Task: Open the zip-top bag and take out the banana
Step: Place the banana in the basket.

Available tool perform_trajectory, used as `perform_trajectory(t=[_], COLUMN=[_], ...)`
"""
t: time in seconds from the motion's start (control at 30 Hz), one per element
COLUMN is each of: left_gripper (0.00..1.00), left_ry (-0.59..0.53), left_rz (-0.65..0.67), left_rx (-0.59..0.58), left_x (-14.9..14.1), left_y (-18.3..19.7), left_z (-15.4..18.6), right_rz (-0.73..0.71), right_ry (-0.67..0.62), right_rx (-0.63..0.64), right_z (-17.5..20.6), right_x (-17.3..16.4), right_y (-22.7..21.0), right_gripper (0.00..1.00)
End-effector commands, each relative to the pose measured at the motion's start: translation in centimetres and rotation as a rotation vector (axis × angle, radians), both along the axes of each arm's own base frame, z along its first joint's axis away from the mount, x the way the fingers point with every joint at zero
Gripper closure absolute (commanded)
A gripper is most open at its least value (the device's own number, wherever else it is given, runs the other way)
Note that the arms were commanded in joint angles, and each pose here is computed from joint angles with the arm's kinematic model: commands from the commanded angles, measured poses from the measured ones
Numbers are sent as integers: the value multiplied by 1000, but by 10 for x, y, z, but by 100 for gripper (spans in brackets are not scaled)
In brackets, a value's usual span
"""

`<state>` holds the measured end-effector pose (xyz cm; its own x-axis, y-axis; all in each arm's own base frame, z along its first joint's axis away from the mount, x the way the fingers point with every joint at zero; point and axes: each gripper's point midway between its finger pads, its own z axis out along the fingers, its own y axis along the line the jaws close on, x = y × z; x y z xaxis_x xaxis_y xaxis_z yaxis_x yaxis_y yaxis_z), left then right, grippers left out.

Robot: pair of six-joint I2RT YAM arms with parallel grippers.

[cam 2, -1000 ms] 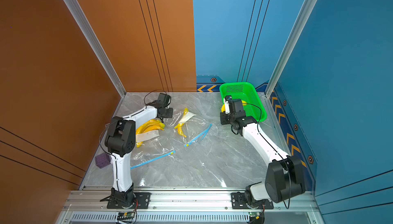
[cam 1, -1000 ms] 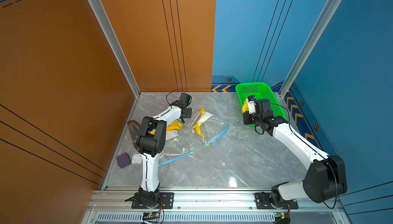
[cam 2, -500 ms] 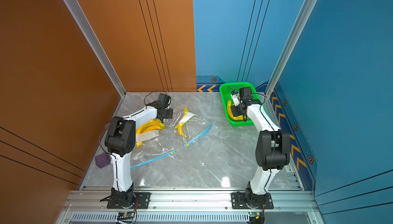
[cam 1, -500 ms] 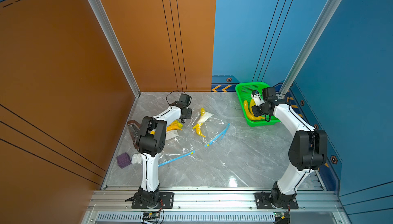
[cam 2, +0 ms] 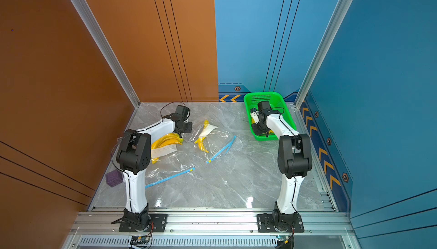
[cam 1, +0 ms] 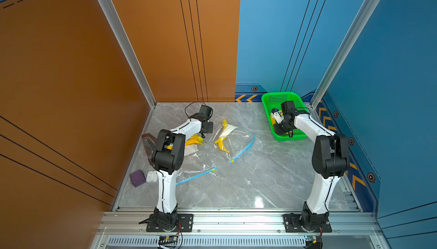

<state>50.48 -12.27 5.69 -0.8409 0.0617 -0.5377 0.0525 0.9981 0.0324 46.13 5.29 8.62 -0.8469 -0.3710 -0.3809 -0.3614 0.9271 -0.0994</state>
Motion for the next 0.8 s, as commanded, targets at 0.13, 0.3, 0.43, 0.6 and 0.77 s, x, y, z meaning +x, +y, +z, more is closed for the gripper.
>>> perform_trajectory(t=[0.13, 0.3, 0.43, 0.6, 0.77], left_gripper=[100, 100, 100, 100, 100], left_ry=[10, 10, 10, 11, 9], left_rz=[-4, 0, 0, -1, 0], left_rx=[7, 3, -3, 0, 1], left_x=[-8, -8, -8, -10, -12], left_y=[5, 6, 5, 4, 4], left_z=[6, 6, 6, 7, 8], right_rz=[-249, -504, -717, -841, -872], right_ry=[-158, -197, -140, -86, -76], right_rx=[162, 422, 473, 508, 497], right_z=[53, 69, 44, 17, 9], right_x=[-3, 6, 10, 29, 46], right_y=[-18, -37, -49, -53, -53], right_gripper=[52, 43, 39, 37, 35])
